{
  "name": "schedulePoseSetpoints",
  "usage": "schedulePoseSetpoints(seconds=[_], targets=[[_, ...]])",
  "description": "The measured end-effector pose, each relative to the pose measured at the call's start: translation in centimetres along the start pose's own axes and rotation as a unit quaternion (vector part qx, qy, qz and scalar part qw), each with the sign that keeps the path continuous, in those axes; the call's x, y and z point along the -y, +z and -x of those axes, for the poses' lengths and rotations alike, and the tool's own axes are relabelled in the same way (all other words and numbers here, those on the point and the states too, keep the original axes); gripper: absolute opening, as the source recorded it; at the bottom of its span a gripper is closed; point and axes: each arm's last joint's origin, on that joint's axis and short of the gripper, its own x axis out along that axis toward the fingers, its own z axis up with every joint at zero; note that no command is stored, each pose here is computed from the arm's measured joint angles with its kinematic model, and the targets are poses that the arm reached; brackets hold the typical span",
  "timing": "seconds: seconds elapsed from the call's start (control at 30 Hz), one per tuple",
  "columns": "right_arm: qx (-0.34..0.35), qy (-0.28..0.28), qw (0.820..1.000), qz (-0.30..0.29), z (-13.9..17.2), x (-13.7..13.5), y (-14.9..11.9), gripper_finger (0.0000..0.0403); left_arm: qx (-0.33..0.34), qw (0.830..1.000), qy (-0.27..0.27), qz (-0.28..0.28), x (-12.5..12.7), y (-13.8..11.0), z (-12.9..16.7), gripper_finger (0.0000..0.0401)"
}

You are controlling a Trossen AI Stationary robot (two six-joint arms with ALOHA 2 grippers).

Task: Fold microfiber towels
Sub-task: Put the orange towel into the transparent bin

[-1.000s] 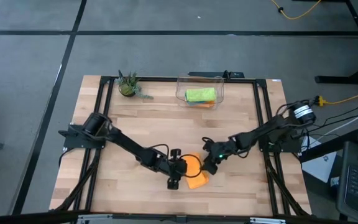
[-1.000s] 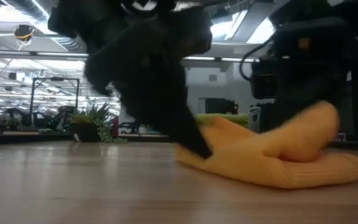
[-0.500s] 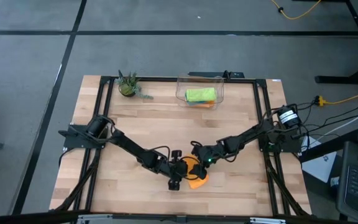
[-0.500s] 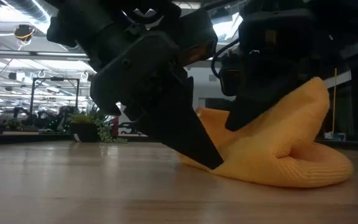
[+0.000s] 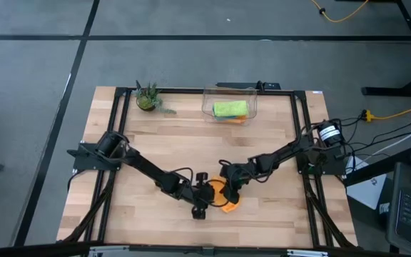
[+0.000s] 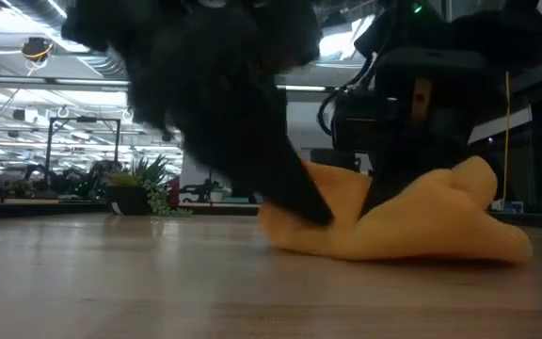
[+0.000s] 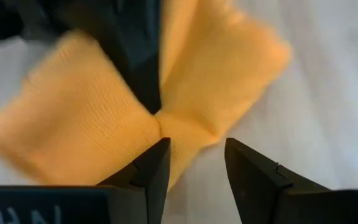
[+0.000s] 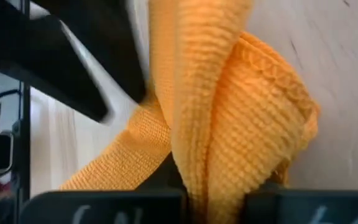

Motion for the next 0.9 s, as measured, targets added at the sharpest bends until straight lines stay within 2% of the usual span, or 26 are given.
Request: schedulePoseSetpoints(seconds=[0.13, 0.3, 0.43, 0.53, 0.63, 0.7, 0.8, 0.9], targets=[[-0.011, 0.018, 0.999, 0.025, 1.9, 0.5, 1.2, 0.0017, 0.040, 0.999, -0.014, 0.014, 0.0, 2.3, 2.7, 0.0146], [-0.001, 0.015, 0.998, 0.067, 6.4, 1.2, 3.5, 0.0017, 0.048, 0.998, -0.014, 0.040, -0.2, 4.0, 6.9, 0.0146], [0.040, -0.005, 0.987, 0.155, 11.7, 1.8, 5.5, 0.0017, 0.045, 0.998, 0.009, 0.050, -0.2, 4.2, 8.8, 0.0146], [0.106, -0.079, 0.969, 0.208, 16.3, 2.0, 7.9, 0.0017, 0.041, 0.998, 0.021, 0.046, -0.3, 4.0, 8.9, 0.0146], [0.184, -0.207, 0.929, 0.247, 21.2, 2.3, 11.6, 0.0017, 0.044, 0.997, 0.029, 0.049, -0.6, 4.1, 8.7, 0.0146], [0.198, -0.267, 0.905, 0.264, 24.1, 3.1, 14.1, 0.0017, 0.035, 0.998, 0.036, 0.049, -0.9, 4.0, 8.2, 0.0146], [0.189, -0.303, 0.889, 0.287, 28.0, 5.1, 17.7, 0.0017, 0.036, 0.997, 0.043, 0.060, -1.6, 4.1, 7.9, 0.0146], [0.152, -0.311, 0.891, 0.294, 31.4, 8.1, 20.5, 0.0017, 0.029, 0.995, 0.051, 0.075, -2.2, 4.1, 7.7, 0.0146]])
